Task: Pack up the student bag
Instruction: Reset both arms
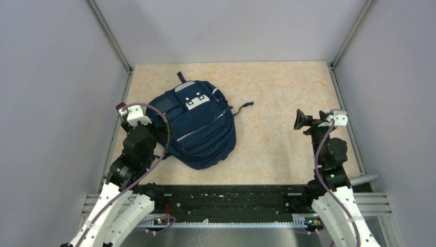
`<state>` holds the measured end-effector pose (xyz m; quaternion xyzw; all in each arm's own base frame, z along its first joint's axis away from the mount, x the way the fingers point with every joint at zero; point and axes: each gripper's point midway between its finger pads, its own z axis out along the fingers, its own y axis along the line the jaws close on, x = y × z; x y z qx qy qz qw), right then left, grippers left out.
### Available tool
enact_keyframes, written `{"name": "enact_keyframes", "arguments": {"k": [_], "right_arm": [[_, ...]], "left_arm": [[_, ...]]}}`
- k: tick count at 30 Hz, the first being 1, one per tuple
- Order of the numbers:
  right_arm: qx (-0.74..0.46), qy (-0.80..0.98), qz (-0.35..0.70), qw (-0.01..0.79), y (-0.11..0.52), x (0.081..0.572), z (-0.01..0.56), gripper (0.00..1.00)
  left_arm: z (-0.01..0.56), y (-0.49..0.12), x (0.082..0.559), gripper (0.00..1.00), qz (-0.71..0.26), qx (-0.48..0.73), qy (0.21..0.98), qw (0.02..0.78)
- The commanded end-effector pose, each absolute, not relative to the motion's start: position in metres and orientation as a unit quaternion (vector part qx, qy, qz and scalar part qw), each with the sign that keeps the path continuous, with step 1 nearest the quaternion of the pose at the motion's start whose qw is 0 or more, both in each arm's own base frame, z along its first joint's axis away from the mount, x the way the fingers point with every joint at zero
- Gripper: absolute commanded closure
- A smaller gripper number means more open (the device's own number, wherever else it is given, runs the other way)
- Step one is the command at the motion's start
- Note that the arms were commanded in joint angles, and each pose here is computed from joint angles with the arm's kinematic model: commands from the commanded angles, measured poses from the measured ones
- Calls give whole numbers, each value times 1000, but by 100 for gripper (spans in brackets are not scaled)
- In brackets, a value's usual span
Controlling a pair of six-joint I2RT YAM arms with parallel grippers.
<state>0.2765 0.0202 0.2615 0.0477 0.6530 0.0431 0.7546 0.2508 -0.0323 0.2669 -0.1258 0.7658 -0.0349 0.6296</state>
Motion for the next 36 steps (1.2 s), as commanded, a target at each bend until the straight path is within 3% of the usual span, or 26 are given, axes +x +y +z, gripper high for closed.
{"name": "enact_keyframes", "arguments": {"k": [1, 36], "right_arm": [[64, 621, 47, 780, 16, 277, 292, 16], [54, 615, 54, 785, 19, 267, 297, 15]], "left_arm": [[271, -28, 244, 2, -36, -129, 760, 636], [293, -32, 234, 2, -69, -105, 727, 676]]}}
